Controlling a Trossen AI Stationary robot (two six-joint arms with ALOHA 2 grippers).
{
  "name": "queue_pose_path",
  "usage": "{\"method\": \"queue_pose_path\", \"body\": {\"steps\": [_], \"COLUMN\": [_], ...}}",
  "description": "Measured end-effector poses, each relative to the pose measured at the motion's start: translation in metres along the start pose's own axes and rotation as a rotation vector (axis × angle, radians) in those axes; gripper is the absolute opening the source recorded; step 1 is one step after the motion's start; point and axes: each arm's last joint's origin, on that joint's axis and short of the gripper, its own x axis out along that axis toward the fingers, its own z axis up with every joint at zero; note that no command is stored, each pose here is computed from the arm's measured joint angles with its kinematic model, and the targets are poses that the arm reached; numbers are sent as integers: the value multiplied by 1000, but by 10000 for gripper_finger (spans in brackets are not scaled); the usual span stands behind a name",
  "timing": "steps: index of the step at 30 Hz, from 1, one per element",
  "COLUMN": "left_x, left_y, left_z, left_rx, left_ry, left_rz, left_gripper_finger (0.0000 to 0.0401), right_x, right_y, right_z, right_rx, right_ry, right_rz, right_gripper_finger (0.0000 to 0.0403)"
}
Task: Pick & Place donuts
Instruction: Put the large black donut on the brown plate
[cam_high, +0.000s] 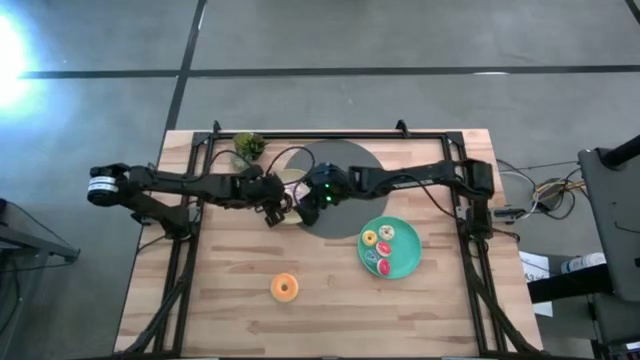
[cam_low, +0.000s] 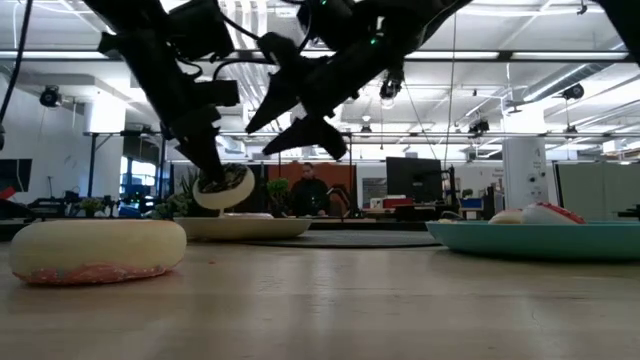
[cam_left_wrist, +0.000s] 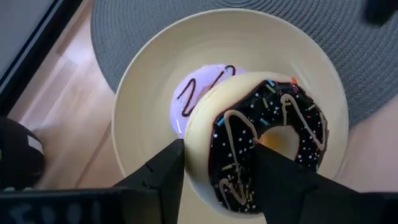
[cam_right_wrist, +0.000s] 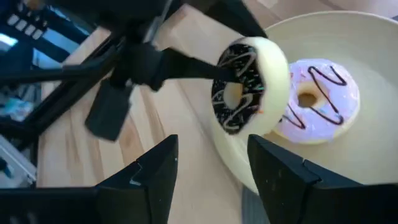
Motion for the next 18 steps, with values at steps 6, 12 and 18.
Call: {"method": "queue_pose_path", "body": {"steps": [6,12,18], "left_x": [-3,-3,-1], "left_y": [5,6,6], "left_z": [-18,-26,-28], "left_rx": [-24,-68,-76], "left_ry": [-49,-148,-150], "left_rz": [-27,-69,-74], "left_gripper_finger": [149,149,149], "right_x": [22,48,53], "right_y": [-19,-31,-34], "right_z": [18,26,28], "right_rx": [108,205,233], "right_ry": [-12,15,37], "right_rz": [77,108,23], "right_gripper_finger": [156,138,123]}}
